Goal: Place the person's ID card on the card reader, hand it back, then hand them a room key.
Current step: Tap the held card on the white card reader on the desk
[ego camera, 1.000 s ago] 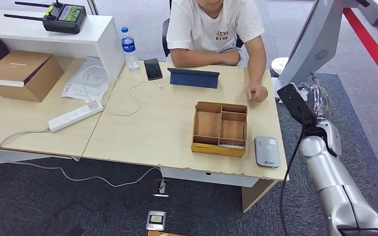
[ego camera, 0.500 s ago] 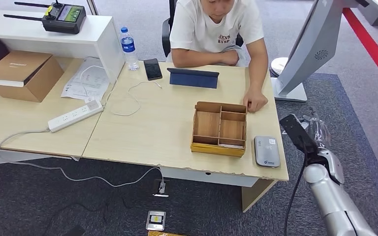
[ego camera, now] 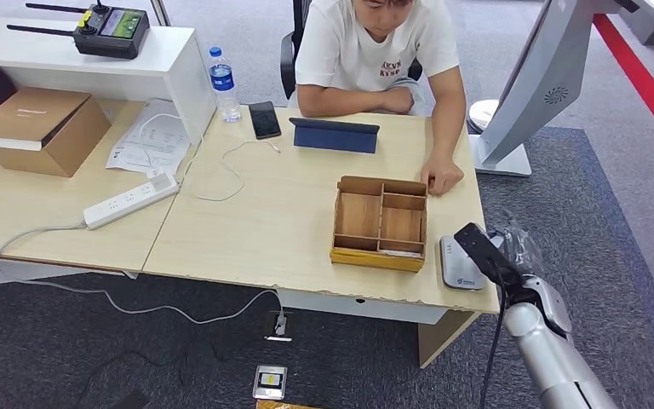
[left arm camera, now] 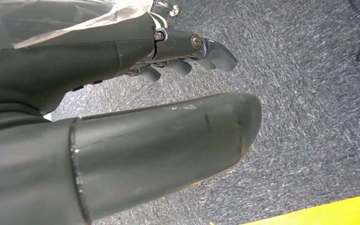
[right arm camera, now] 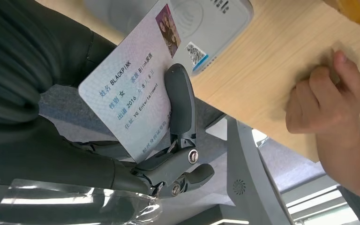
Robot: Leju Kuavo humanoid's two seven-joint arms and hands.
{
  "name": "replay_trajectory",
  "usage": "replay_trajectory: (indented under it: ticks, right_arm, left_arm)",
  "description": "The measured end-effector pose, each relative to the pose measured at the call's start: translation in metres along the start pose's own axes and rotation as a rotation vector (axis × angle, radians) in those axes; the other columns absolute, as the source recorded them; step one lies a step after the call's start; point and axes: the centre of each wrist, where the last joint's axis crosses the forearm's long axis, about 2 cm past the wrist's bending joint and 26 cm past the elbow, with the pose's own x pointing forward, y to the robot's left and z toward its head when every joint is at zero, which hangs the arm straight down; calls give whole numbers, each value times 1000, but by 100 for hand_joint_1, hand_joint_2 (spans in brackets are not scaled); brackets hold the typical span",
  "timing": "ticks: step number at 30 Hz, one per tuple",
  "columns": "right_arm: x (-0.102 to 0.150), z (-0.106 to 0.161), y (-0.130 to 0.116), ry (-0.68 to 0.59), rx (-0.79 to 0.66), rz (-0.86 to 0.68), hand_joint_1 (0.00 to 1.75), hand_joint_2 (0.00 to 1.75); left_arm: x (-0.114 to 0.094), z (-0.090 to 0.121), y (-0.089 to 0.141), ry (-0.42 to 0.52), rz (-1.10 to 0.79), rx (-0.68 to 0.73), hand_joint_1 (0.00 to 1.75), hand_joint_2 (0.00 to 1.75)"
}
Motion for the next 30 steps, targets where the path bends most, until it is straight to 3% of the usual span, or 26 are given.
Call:
replay_trajectory:
  ticks: [10, 30]
  right_arm:
    - [12, 4, 18, -14, 43, -21, 175, 175]
    - [16, 5, 25, -10, 63, -34, 175, 175]
  left_arm:
    - [0, 0, 0, 1, -1, -1, 0, 0]
    - [0, 0, 0, 2, -4, -2, 0, 0]
